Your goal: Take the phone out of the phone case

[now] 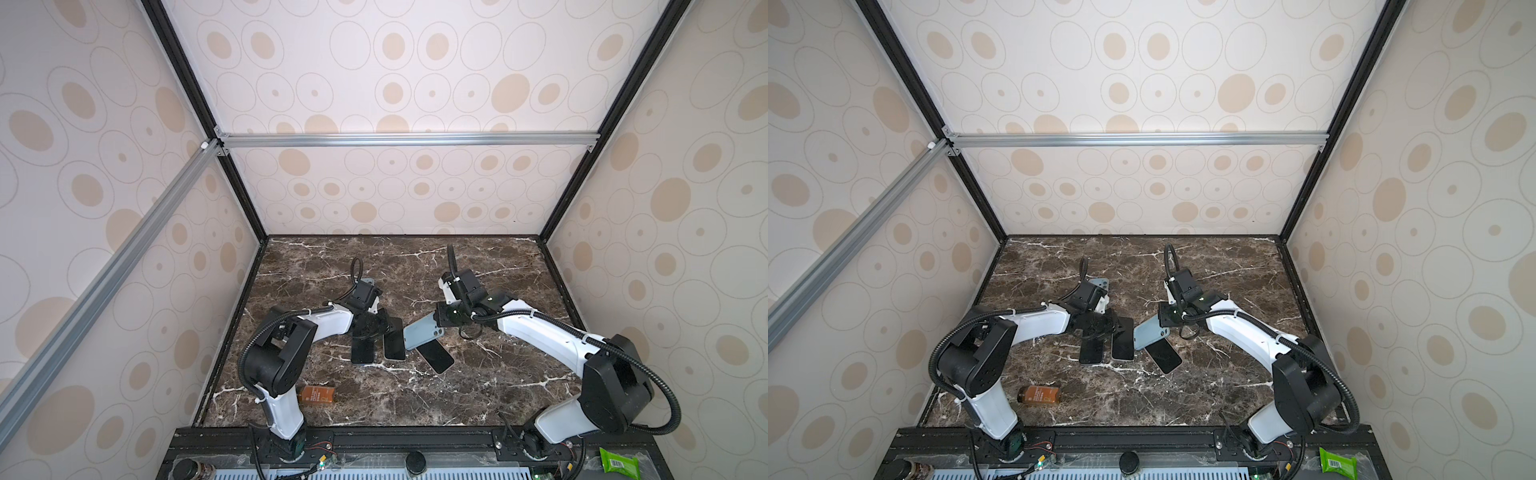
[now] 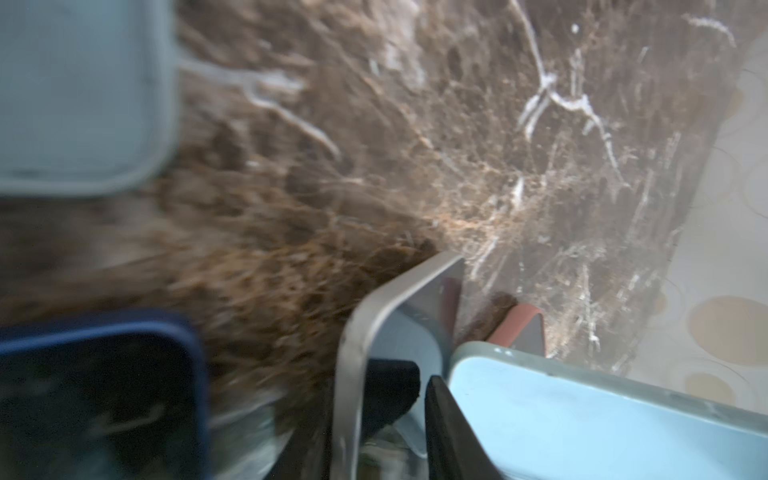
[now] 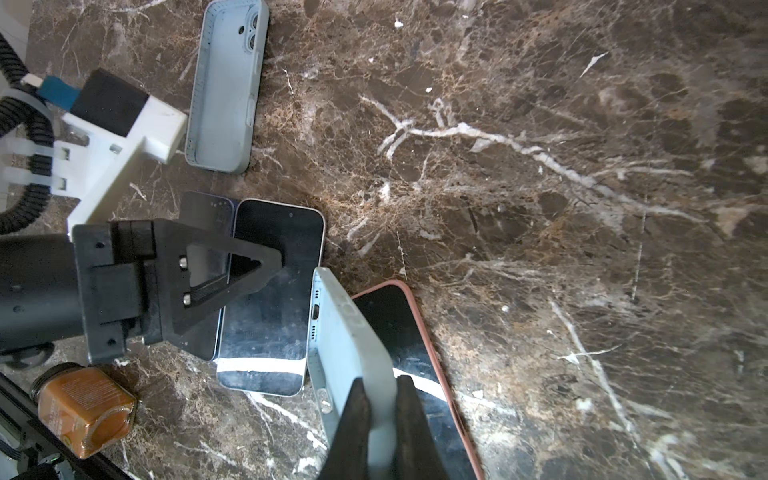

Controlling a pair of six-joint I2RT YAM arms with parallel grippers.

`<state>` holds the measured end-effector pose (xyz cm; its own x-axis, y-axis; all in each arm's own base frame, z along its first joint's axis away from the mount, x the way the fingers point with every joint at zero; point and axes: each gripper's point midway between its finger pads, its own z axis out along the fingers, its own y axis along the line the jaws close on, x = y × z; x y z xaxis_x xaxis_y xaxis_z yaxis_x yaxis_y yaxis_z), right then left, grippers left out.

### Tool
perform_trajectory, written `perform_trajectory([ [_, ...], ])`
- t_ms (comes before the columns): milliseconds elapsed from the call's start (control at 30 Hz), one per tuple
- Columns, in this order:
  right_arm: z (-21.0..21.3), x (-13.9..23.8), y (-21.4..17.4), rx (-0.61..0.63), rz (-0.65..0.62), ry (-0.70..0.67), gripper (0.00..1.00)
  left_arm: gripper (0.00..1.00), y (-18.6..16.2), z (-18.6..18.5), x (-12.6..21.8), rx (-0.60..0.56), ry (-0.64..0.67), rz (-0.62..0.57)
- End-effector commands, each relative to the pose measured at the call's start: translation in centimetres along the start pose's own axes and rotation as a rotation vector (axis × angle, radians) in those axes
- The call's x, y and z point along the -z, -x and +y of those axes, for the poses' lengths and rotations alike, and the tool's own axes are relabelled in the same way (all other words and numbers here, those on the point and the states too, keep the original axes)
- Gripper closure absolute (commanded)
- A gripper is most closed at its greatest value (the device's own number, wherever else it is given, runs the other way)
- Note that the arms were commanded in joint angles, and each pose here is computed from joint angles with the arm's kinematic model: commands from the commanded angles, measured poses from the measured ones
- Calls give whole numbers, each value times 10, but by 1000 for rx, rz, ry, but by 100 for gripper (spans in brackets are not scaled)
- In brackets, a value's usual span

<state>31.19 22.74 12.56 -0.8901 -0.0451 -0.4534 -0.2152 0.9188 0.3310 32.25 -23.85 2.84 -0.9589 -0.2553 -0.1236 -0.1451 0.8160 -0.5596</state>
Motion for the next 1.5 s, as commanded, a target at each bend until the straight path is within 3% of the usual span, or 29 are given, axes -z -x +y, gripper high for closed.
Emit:
perform_trajectory([
  [0,3,8,8,15,-20,-12,100,63,9,6,15,-13,65,-36],
  [200,14,40,21,59,-95,29,100,63,13,1,29,-40,70,-63],
  [333,19,77,30,144,-195,47,100,62,27,-31,63,-143,10,-149],
  [500,28,121,19,360,-266,108,100,70,34,-106,137,-546,-117,-390],
  [600,32,138,10,446,-231,136,100,64,20,-139,174,-758,-181,-514],
  [667,41,144,3,484,-175,183,100,53,-3,-160,186,-905,-271,-539],
  [733,52,148,-5,506,-112,248,100,49,-23,-175,191,-1019,-315,-561],
  [867,64,153,-11,504,-48,317,100,44,-53,-190,187,-1157,-350,-539],
  [1067,73,161,-8,503,-62,361,100,42,-76,-189,171,-1248,-364,-442],
  [1333,79,162,-9,500,-39,395,100,64,-85,-179,152,-1279,-325,-369],
  [1467,78,162,-8,502,-46,383,100,82,-87,-179,148,-1289,-324,-346],
])
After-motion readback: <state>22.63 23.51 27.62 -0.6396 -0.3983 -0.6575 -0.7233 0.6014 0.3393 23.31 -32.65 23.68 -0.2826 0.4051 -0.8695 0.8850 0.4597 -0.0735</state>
